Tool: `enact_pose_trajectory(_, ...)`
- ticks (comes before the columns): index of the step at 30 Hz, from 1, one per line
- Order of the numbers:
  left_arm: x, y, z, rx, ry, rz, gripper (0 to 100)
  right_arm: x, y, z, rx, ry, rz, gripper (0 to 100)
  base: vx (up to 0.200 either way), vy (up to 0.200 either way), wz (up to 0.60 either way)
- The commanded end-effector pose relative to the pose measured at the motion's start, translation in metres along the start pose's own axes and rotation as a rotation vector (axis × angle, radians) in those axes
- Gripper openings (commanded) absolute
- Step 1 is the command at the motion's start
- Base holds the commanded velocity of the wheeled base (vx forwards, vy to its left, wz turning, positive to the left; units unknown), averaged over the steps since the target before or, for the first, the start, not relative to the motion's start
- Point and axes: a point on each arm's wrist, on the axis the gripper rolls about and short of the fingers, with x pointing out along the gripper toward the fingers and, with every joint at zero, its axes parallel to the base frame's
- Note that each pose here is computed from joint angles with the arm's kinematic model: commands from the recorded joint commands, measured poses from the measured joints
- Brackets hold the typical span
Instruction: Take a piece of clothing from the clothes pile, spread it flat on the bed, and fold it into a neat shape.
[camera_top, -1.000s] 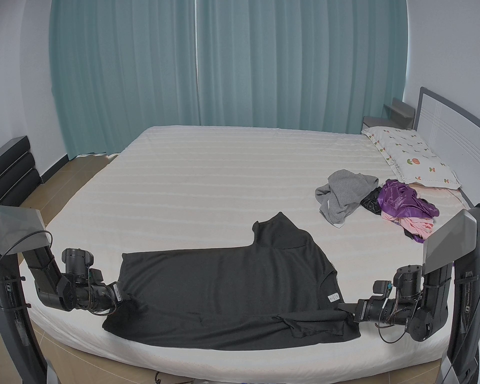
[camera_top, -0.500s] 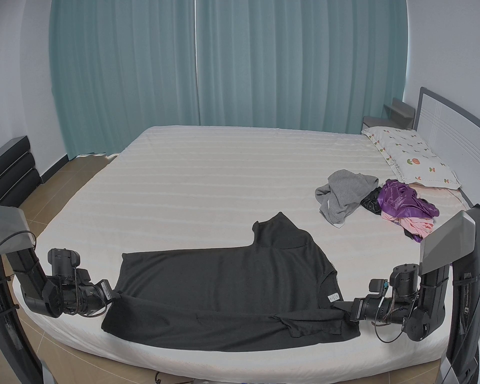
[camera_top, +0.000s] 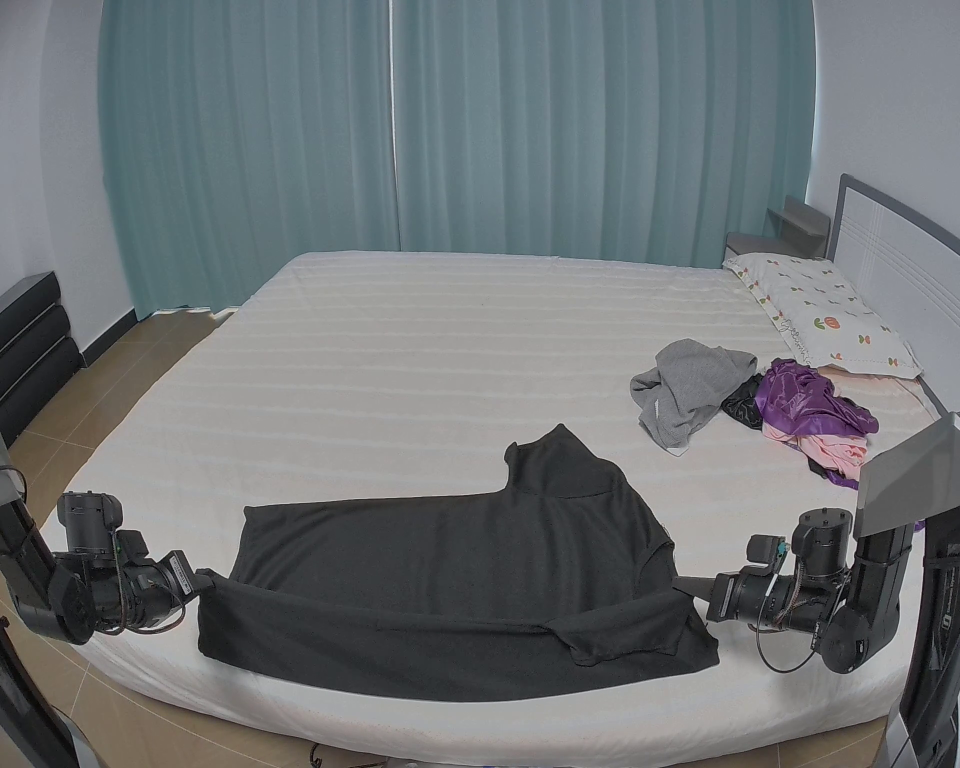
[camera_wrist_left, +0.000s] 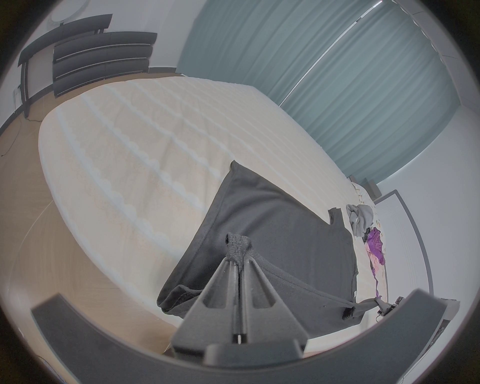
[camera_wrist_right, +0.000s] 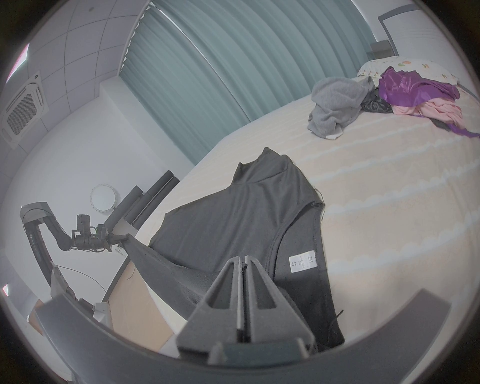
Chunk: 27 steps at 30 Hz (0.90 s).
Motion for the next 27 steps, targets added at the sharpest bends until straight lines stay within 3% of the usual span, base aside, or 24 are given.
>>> enact_pose_trajectory(1,-0.010,-0.005,0.002,0.011,-0.031,-0.015,0,-0.006,0.005,0.009,-0.019,-0.042,0.013,0,0.000,0.000,0.00)
enact_pose_trajectory(16,0.025,0.012,-0.009,-0.020,0.086,0.037,0,0.010,-0.004,0.011,-0.013,-0.034,0.001,0,0.000,0.000,0.00)
enact_pose_trajectory(27,0.047,0.016,-0.009,-0.021,0.120,0.045,0,0.033,-0.018,0.008,0.006,-0.006,-0.036,0,0.000,0.000,0.00)
